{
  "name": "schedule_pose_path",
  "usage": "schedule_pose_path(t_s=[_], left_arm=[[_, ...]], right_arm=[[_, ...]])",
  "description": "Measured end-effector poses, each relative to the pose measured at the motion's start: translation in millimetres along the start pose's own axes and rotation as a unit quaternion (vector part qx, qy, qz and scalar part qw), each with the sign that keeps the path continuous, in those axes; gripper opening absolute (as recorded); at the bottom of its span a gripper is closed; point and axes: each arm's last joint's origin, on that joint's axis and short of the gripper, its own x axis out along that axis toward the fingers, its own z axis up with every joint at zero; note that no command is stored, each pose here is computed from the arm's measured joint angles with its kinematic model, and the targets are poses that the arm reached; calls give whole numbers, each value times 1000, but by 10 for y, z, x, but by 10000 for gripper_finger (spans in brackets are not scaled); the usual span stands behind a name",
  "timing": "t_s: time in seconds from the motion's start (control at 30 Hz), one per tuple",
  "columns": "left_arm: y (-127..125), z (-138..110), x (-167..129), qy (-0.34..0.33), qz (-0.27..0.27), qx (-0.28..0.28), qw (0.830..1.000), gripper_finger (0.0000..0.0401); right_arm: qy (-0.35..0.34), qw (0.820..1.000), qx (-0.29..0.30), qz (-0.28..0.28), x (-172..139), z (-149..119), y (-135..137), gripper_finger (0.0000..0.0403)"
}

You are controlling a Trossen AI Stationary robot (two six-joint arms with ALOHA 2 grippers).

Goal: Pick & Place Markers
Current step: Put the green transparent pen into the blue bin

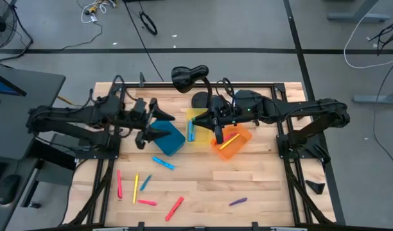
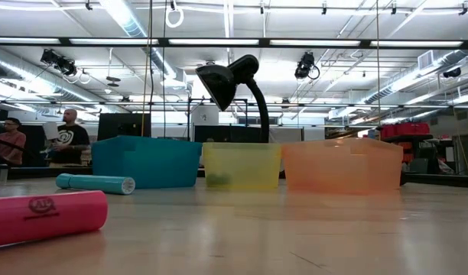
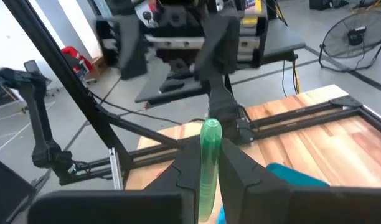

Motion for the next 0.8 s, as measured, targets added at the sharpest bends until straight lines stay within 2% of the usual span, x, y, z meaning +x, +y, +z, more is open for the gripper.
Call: schedule_pose_path(t_s=[0.2,0.47,0.8], left_arm=[[19,20,297,13,27,9,1000,286],[101,-231,622,58,40,-28,997,286],[48,-430,808,82,29,-46,995,286]], right_arm=[[10,1000,4,23,3,-27,66,36],[18,999,-13,34,5,-56,129,36],[18,999,-25,30,4,-52,109,36]])
